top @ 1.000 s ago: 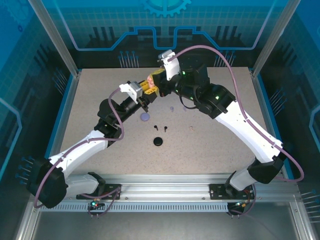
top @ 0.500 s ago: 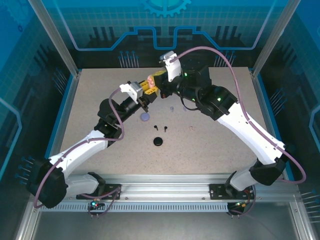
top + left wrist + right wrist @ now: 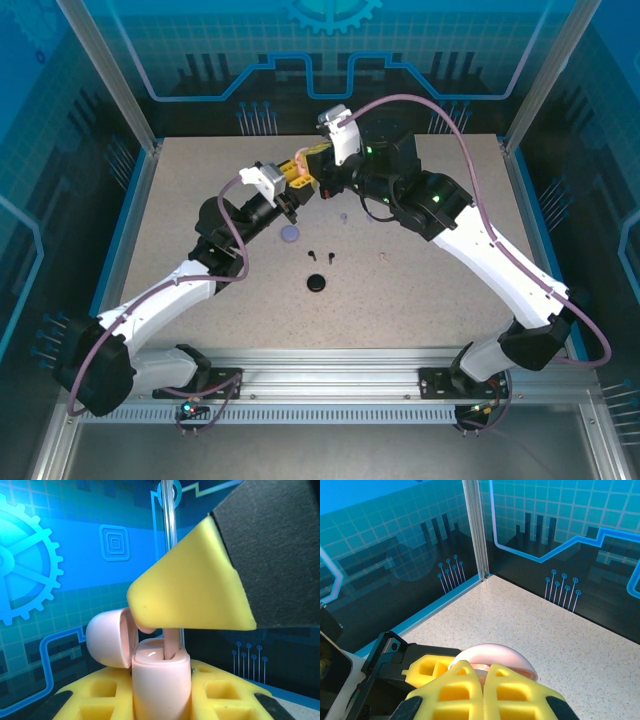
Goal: Insert the wireless bluetooth earbuds into the charging case
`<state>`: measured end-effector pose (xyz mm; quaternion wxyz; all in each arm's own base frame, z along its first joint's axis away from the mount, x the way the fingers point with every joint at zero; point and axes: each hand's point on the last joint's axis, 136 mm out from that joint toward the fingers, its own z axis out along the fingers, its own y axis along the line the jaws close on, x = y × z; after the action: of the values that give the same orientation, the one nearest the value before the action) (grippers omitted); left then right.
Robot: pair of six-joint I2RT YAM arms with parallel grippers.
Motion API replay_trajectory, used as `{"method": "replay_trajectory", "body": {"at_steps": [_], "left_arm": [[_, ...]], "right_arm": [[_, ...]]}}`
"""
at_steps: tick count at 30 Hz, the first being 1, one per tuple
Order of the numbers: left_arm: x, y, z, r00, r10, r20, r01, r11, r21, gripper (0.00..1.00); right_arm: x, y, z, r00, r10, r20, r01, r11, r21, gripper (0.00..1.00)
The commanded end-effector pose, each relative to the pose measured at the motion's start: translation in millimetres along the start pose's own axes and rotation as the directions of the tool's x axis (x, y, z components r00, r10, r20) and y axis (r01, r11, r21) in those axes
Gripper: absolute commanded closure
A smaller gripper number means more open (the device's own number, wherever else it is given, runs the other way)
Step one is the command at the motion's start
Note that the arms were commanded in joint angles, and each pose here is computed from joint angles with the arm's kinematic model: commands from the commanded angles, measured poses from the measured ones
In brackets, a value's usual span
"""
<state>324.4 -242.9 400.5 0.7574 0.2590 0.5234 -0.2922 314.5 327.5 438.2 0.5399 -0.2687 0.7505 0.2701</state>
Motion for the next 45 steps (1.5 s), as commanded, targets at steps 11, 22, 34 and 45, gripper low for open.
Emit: {"method": "replay_trajectory", "body": {"at_steps": [11,22,34,45], "left_arm": [[-26.5,-3.8,3.5,0.996,0.026,0.083,-0.028,0.999,0.015,1.00],[-22.0,-1.6,2.0,0.997,0.013,0.078,-0.013,1.000,0.001,1.00],[-18.8,0.1,-4.8,0.998,0.028,0.054,-0.027,0.999,-0.021,1.00],[-14.6,0.4,-11.2,0.999,0.021,0.032,-0.020,0.999,-0.032,1.00]], "right_arm": [[-12.5,1.8,-4.0,0.999,0.028,0.019,-0.028,1.000,-0.008,0.53],[-46.1,-46.8,-60.7,0.959,0.249,0.138,-0.253,0.967,0.015,0.36],[150.0,-167.8,-40.6,0.755,0.627,-0.192,-0.492,0.735,0.467,0.34],[316.0,-199.7,-5.9,0.508,0.708,-0.491,-0.312,0.682,0.661,0.44]]}}
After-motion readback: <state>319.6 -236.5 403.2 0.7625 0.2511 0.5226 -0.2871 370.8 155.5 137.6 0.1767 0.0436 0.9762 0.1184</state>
